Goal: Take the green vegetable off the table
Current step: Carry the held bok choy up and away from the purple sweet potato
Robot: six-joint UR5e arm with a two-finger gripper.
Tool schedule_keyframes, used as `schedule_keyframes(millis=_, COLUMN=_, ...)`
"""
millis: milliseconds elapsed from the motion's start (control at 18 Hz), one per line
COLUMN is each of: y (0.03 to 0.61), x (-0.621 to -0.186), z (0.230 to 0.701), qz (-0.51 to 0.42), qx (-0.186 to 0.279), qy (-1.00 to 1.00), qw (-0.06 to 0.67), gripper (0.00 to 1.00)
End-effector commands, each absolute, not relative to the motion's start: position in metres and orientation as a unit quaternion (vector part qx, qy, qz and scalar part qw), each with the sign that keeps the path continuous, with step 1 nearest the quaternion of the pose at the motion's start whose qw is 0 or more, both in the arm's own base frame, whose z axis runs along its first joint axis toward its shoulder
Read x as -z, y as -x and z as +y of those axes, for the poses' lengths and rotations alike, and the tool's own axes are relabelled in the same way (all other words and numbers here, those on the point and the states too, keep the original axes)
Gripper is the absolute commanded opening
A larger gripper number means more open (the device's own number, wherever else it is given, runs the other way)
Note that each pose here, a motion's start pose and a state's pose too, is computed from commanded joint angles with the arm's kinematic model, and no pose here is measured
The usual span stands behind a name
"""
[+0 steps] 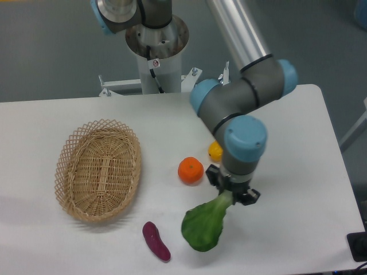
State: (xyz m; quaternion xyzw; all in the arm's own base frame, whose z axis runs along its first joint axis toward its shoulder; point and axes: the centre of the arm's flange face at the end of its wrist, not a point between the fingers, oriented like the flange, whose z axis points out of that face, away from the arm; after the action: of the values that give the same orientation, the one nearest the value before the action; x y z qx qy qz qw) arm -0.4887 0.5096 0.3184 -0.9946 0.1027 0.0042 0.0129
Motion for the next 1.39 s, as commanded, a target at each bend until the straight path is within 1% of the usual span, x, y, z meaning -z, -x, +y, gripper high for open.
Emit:
schedule_keyframes(millis=222, y=0.522, x=-0.334, z=0.485, qz=0.102, qx=-0.018, qy=0.994, qw=0.018, gripper=0.16)
schedule_keyframes(millis=556, y=0.56, x=-0.336, z=0.453, qz=0.116, qx=-0.025, qy=0.993, qw=0.017, gripper=0.16)
schedule_keyframes(millis=1056, y=0.57, x=-0.335, z=0.457, qz=0.118, qx=-0.024, qy=0.993, qw=0.015, gripper=0.17)
schedule_keyframes(millis=1278, y=0.57, x=-0.335, z=0.457, qz=0.156, qx=-0.026, qy=0.987, qw=0.01, gripper=0.18)
schedule_keyframes(millis=1389, y=0.57, x=-0.335, z=0.457, qz=0.159, qx=-0.027, qy=0.987, qw=0.01, gripper=0.17)
